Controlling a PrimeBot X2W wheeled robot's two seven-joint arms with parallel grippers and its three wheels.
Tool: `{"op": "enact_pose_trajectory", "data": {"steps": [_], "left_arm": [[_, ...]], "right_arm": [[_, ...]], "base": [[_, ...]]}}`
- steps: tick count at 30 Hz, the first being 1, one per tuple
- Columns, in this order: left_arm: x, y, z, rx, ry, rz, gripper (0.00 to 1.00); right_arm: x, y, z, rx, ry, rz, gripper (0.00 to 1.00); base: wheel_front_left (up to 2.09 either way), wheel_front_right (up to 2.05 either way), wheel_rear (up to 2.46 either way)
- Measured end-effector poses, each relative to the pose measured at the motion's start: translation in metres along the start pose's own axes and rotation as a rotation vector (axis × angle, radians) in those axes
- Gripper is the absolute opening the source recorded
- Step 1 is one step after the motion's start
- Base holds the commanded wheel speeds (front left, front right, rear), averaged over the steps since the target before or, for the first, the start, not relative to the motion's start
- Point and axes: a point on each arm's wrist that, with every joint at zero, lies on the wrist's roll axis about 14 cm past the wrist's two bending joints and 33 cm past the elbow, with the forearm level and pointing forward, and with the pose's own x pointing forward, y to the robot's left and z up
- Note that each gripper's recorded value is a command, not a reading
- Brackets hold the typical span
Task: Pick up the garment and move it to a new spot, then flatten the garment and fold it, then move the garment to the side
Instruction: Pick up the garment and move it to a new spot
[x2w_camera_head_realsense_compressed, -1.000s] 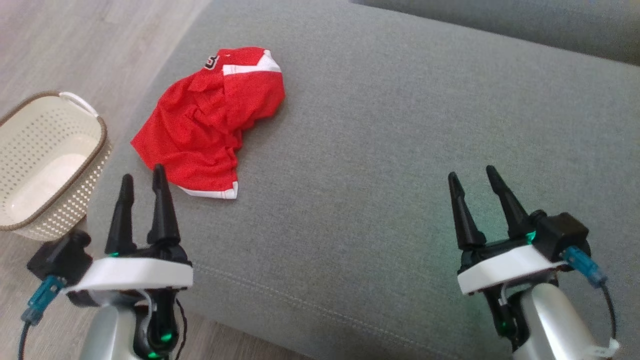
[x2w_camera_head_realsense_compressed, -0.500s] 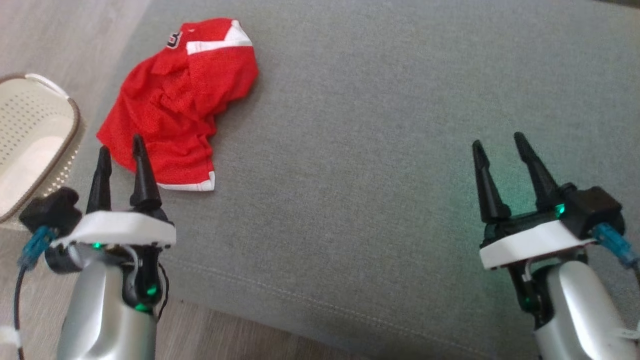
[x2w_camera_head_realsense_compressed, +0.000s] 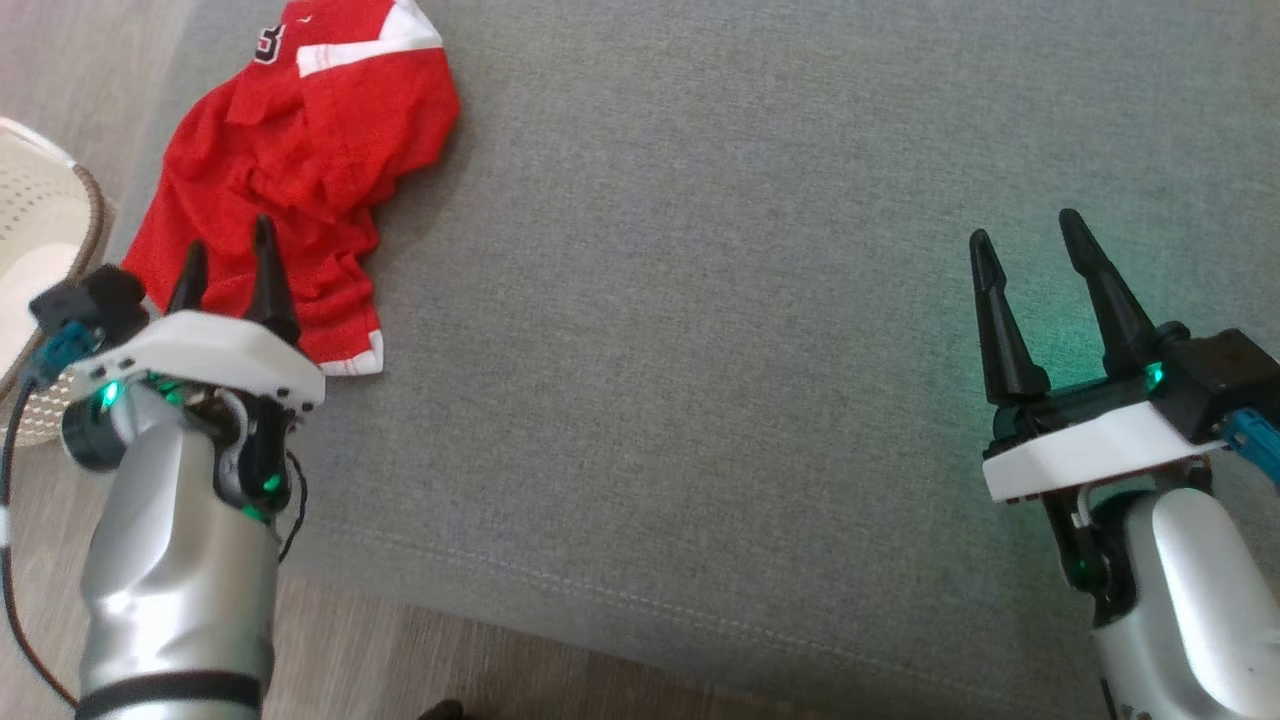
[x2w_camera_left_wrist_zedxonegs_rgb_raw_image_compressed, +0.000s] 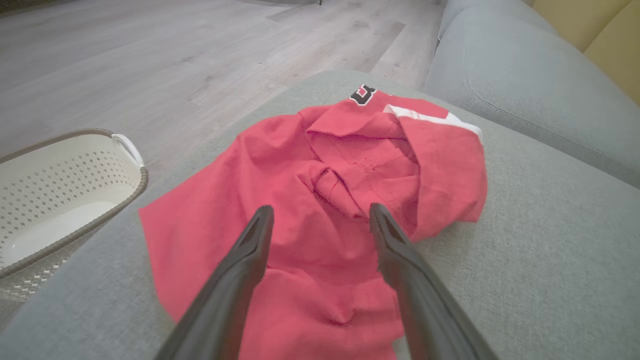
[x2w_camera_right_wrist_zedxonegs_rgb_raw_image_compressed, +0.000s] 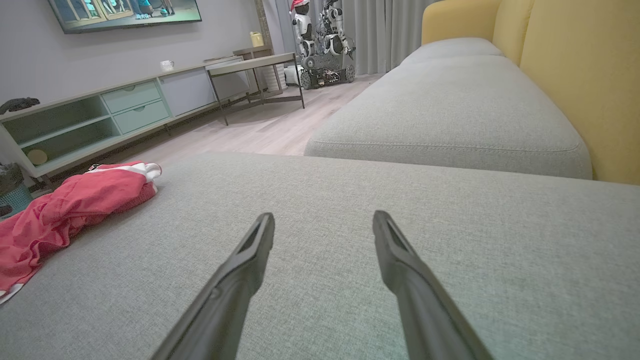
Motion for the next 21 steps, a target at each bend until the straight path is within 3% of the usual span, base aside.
{"op": "enact_pose_trajectory", "data": {"steps": [18,19,20,21], "left_arm": [[0.040,-0.035,-0.026,0.122,0.146,-0.102,1.00],[0.041,-0.038,-0.029,0.125,0.163,-0.115,0.66],[0.042,-0.041,-0.035,0.129,0.189,-0.128,0.00],[0.042,-0.044,-0.042,0.136,0.226,-0.140,0.00]], "right_arm": [[-0.011,-0.015,-0.006,-0.010,0.021,-0.041,1.00],[-0.011,-0.016,-0.006,-0.008,0.020,-0.044,1.00],[-0.011,-0.017,-0.005,-0.008,0.016,-0.047,1.00],[-0.010,-0.018,-0.003,-0.009,0.010,-0.051,1.00]], "base": [[0.00,0.00,0.00],[0.00,0.00,0.00],[0.00,0.00,0.00],[0.00,0.00,0.00]]}}
